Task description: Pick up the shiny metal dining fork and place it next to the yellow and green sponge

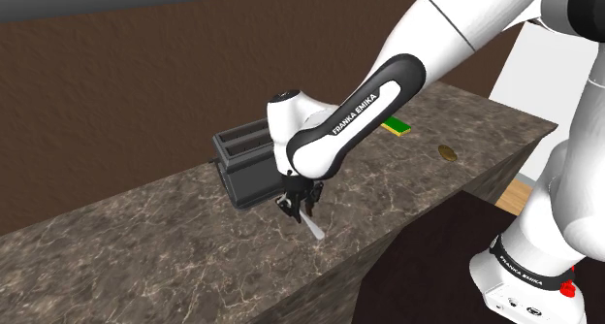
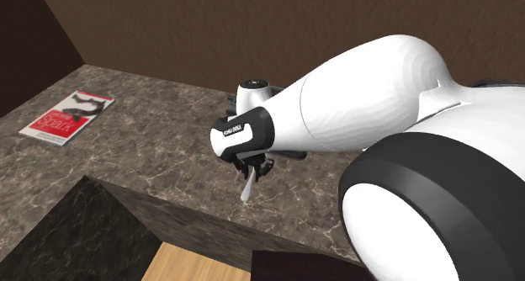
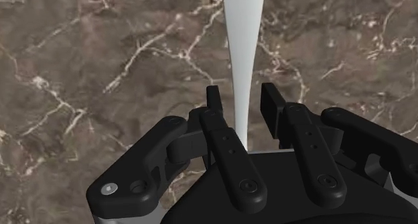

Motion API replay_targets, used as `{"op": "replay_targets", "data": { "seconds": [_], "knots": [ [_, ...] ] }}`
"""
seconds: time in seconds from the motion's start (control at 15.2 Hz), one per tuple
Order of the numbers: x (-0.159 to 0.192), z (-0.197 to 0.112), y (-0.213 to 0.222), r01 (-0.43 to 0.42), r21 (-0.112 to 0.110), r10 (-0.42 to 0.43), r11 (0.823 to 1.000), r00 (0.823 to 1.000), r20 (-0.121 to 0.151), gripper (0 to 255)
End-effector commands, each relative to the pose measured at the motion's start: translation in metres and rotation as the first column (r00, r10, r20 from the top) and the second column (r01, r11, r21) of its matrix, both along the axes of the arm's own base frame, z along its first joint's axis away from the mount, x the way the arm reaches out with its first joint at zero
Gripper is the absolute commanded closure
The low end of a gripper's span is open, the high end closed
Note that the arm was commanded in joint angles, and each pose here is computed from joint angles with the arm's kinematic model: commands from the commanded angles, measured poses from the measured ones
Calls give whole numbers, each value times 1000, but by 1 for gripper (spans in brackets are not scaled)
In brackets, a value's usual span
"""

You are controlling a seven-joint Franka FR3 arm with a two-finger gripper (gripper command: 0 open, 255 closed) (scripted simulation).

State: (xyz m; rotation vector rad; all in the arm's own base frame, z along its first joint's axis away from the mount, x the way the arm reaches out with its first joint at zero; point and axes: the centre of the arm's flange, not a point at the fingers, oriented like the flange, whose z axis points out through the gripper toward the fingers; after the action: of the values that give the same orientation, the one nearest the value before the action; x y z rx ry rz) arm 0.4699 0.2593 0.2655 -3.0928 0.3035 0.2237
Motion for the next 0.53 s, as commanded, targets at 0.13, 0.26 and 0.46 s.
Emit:
{"op": "replay_targets", "data": {
  "seconds": [0.13, 0.26, 0.46],
  "knots": [
    [-1, 22, 0, 0, 0, 0, 1000, 1000, 0, 255],
    [-1, 33, 0, 0, 0, 0, 1000, 1000, 0, 255],
    [-1, 48, 0, 0, 0, 0, 1000, 1000, 0, 255]
  ]
}}
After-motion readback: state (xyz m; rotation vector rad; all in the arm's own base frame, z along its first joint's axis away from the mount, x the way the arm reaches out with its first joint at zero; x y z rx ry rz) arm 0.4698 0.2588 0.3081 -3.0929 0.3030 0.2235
